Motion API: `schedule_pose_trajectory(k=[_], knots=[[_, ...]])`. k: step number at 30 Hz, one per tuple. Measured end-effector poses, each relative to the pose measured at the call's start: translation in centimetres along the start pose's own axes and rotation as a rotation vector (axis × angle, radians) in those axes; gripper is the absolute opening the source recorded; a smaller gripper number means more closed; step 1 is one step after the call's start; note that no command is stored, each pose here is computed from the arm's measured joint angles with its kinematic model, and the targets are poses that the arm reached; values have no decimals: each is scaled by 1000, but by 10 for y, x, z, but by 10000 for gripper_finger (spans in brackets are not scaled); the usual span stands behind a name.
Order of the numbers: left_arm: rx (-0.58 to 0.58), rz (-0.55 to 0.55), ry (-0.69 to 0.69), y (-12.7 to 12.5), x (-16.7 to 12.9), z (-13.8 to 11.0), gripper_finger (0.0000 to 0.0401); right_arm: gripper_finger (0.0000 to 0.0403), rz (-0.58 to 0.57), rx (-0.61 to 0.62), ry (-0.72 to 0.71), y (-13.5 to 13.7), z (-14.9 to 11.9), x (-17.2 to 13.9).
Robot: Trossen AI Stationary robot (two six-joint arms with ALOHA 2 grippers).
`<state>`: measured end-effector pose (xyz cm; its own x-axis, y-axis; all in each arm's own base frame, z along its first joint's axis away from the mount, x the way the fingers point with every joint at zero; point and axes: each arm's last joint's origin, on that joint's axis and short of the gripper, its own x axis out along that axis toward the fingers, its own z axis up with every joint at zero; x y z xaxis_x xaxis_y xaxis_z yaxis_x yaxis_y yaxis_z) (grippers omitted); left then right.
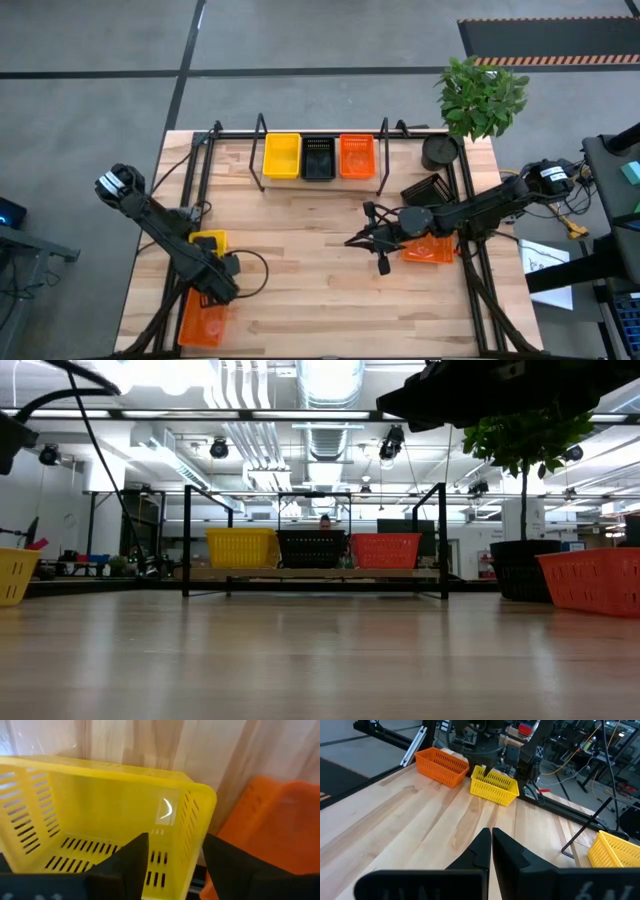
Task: Stack baskets on shelf by color
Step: Stack the yellow bin on top of the other stacked yellow bins on the shelf
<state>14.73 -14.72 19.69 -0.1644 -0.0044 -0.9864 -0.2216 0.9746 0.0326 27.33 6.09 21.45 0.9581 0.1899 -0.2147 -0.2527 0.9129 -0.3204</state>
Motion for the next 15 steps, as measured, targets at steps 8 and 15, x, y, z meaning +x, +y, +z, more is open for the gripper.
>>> schedule_pose_trajectory(k=[8, 15], knots=[[8, 3, 1, 2, 8, 0, 170, 9, 0, 1, 0, 0, 0, 0], [78, -4, -7, 1, 8, 0, 103, 9, 0, -3, 0, 0, 0, 0]])
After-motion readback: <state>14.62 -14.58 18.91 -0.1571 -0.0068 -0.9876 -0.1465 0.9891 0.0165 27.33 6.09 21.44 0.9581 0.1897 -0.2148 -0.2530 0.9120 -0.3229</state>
